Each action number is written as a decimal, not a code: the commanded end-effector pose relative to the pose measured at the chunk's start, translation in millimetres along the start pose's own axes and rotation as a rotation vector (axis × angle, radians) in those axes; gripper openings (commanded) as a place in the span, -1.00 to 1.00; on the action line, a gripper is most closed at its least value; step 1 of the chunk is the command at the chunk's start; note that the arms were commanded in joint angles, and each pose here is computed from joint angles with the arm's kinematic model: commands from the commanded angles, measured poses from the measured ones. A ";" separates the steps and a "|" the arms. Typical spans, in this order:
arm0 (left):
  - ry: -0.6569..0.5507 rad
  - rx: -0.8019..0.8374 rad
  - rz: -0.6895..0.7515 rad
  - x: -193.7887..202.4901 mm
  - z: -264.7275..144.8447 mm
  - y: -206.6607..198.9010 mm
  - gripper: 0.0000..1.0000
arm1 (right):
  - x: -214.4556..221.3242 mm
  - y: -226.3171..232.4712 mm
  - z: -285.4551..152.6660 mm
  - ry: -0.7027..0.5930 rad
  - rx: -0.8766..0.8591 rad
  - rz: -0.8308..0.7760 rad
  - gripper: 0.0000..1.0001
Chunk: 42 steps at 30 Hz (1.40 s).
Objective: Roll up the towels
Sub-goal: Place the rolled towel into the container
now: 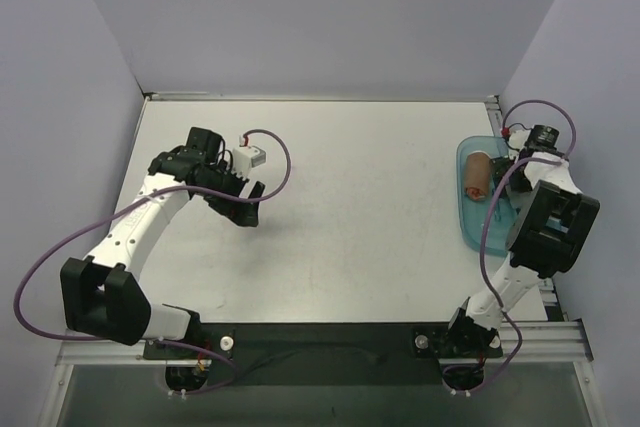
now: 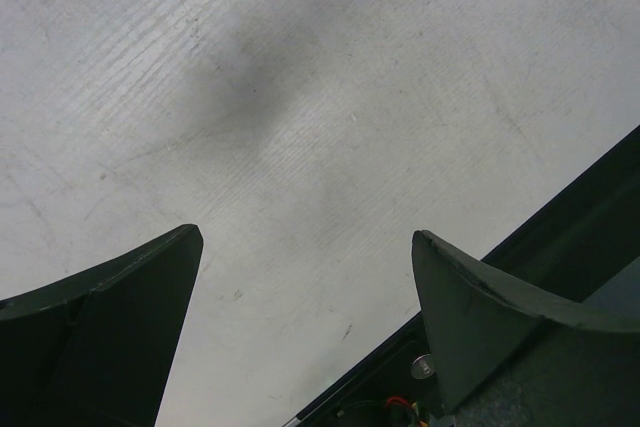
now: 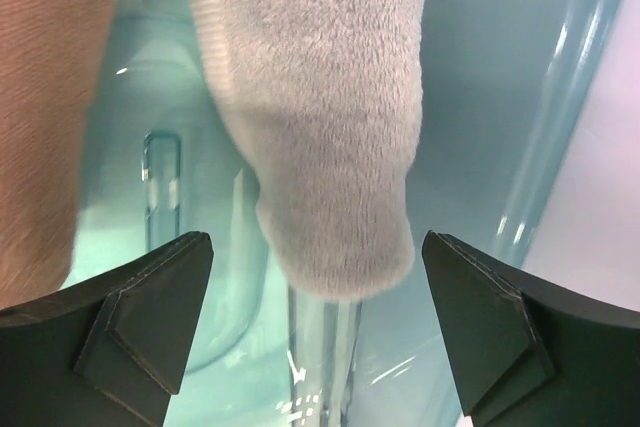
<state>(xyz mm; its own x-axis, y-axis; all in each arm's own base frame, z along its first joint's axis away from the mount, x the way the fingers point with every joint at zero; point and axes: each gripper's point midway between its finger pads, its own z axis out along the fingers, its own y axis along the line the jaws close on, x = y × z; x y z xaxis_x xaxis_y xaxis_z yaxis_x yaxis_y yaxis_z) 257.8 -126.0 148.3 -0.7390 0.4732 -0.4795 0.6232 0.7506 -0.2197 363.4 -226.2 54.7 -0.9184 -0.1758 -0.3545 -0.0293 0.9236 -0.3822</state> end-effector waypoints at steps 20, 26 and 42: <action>-0.378 0.062 -0.118 -55.9 -51.6 18.9 0.95 | -38.4 102.8 -222.2 -0.274 -0.365 0.009 1.00; -0.381 -0.009 -0.163 -41.9 -50.7 34.4 0.95 | -30.2 193.1 -252.4 -0.275 -0.569 -0.022 1.00; -0.271 -0.107 -0.191 22.0 -19.6 41.9 0.95 | 44.4 294.9 -244.3 -0.221 -0.880 -0.152 1.00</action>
<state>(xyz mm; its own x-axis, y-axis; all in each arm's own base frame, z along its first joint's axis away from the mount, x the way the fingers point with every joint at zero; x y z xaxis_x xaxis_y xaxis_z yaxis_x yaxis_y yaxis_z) 251.1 -81.2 136.0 -0.7853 0.1788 -0.5927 0.4249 0.8519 -0.3059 219.7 113.1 125.1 -0.8101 -0.3083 -0.4987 -0.4923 0.8196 0.2931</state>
